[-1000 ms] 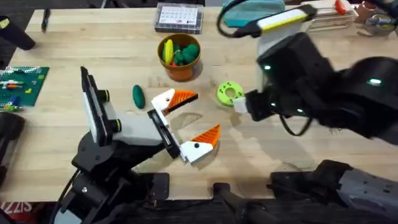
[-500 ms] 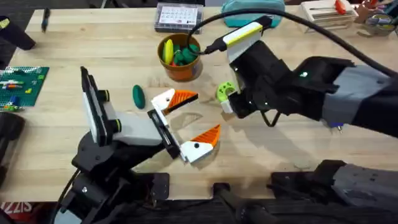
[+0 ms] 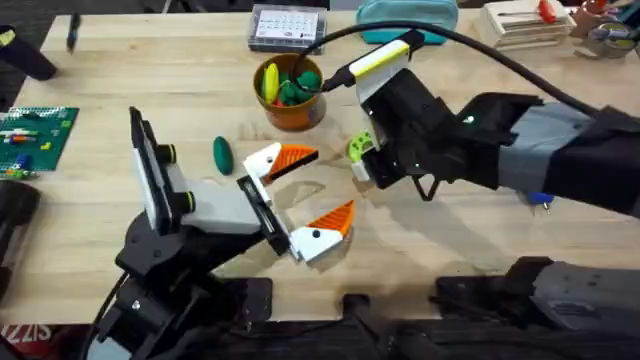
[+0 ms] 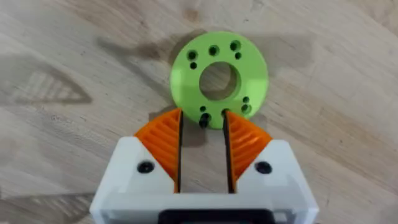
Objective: Pick up the gripper from the table and insert it into the empty holder that is missing its gripper. Then pick up a screw, insert it into the mounting hole, and use the screwdriver to tighten it. Finally, clean up the table by picking up the vegetable and placing it into the bucket.
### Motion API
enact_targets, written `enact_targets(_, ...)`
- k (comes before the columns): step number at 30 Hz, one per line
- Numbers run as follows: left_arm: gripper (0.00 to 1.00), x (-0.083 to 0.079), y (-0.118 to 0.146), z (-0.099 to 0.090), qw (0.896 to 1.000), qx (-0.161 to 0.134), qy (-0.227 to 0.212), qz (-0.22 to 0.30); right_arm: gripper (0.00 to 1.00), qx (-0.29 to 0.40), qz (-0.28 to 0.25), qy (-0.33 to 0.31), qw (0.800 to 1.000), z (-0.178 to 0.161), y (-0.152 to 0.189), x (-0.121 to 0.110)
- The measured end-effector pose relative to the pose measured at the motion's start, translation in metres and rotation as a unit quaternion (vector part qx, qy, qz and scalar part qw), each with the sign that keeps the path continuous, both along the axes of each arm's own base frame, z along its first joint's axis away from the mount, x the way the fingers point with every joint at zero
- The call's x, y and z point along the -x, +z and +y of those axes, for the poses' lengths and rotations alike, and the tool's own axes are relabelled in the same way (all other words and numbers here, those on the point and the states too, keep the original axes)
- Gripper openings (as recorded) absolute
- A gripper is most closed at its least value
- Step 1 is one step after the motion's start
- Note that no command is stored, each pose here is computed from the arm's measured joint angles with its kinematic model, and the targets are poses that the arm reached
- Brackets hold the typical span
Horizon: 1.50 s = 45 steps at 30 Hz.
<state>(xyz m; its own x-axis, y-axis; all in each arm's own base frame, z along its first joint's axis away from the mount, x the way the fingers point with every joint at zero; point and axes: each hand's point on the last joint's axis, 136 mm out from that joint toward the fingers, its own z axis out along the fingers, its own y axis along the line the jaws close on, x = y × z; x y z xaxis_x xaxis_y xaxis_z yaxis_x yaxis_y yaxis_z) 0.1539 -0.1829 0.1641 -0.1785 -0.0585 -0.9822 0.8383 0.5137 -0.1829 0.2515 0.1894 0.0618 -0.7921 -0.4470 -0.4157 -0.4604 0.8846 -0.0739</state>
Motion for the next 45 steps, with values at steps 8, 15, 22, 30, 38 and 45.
enact_targets(8,0.989,0.0,-0.0001,0.0,1.0,0.0,0.0,0.0,0.374,0.008,0.009,0.0,1.0,-0.001,-0.0073,0.001)
enact_targets(15,0.989,0.0,0.0,0.0,1.0,0.0,0.0,0.0,0.374,0.012,0.008,-0.001,1.0,-0.0016,-0.0085,0.0005)
enact_targets(22,0.989,0.0,0.0,0.0,1.0,0.0,0.0,0.0,0.363,0.012,0.008,-0.001,1.0,-0.0016,-0.0085,0.0005)
enact_targets(30,0.989,0.0,0.0,0.0,1.0,0.0,0.0,0.0,0.124,0.014,0.005,0.002,1.0,-0.0012,-0.0079,-0.0005)
enact_targets(38,0.989,0.0,0.0,0.0,1.0,0.0,0.0,0.0,0.009,0.011,0.002,0.003,1.0,0.0003,-0.0069,-0.0017)
enact_targets(45,0.989,0.0,0.0,0.0,1.0,0.0,0.0,0.0,0.007,0.011,0.002,0.002,1.0,0.0003,-0.0069,-0.0018)
